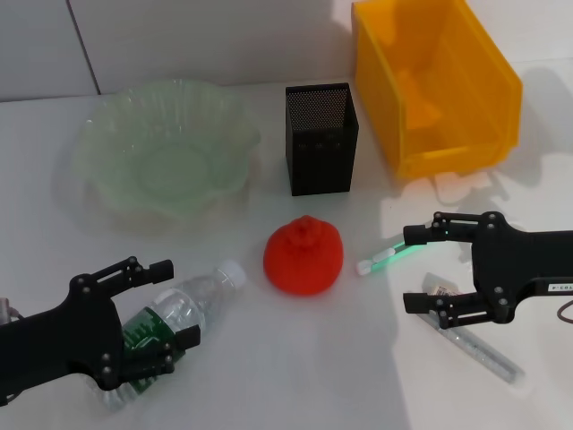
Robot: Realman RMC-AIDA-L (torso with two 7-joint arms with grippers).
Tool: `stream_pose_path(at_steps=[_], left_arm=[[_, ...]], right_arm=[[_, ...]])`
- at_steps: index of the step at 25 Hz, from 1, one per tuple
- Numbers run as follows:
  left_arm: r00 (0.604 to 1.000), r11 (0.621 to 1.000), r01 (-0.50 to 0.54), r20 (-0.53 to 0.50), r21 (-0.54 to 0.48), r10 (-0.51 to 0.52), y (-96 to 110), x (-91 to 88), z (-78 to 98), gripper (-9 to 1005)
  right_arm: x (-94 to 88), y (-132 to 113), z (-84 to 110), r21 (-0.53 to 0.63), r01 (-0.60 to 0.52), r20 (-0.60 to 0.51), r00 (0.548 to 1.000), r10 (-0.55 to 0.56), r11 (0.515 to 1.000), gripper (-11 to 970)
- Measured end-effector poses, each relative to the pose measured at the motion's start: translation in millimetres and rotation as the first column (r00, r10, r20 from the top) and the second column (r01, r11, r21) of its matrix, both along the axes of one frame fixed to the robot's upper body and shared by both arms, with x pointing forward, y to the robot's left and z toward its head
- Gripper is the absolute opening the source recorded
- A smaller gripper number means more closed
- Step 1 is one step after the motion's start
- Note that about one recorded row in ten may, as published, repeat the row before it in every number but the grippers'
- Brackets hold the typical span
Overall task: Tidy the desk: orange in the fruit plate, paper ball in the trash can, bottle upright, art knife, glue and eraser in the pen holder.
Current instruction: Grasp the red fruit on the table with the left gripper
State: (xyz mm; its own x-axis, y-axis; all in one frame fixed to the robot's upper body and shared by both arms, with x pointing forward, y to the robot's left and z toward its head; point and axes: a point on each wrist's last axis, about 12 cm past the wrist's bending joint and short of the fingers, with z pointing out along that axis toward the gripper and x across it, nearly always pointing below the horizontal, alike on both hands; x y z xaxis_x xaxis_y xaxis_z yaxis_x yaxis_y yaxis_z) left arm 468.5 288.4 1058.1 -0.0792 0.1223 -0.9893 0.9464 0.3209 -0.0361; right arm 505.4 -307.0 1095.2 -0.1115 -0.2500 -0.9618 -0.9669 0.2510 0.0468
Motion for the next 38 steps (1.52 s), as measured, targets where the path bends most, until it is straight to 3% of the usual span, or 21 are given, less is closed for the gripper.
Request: stream_pose_path(at_steps=[23,30,31,33,36,38], left_arm=[[1.000,1.000,-0.003,-0.001,-0.009,0.003,-3.5,-0.2,-0.9,825],[0.999,0.999,-0.045,0.029,-0.021,0.046,-4.2,2.8,-0.6,824],[0.992,0.994,-0.107,0.062,-0.011,0.107,-10.9,16.5,-0.8,824],[0.991,0.994,-0.109,0.079,0.003,0.108,-15.8,23.2,-0.1,824],[0.990,0.996,-0.070,0.126,0.051,0.063,-41.8,52.7,5.5,824],[0.990,0.997,-0.044,0.139,0.068,0.034,-52.8,63.2,8.6,824]], right_arm=[[-4.6,-4.4,-2.5,0.007,0.023,0.001,1.000,-0.023,1.000,827],[-13.2,-15.6,-8.8,0.018,0.102,-0.017,0.995,-0.102,0.995,827],[-17.4,-19.7,-10.2,0.026,0.123,-0.023,0.992,-0.122,0.992,827],[-24.0,-25.3,-11.7,0.040,0.147,-0.030,0.989,-0.146,0.988,827],[-31.2,-29.6,-15.1,0.039,0.166,-0.046,0.985,-0.164,0.985,827],[-36.1,-32.4,-17.6,0.036,0.177,-0.055,0.983,-0.175,0.984,827]])
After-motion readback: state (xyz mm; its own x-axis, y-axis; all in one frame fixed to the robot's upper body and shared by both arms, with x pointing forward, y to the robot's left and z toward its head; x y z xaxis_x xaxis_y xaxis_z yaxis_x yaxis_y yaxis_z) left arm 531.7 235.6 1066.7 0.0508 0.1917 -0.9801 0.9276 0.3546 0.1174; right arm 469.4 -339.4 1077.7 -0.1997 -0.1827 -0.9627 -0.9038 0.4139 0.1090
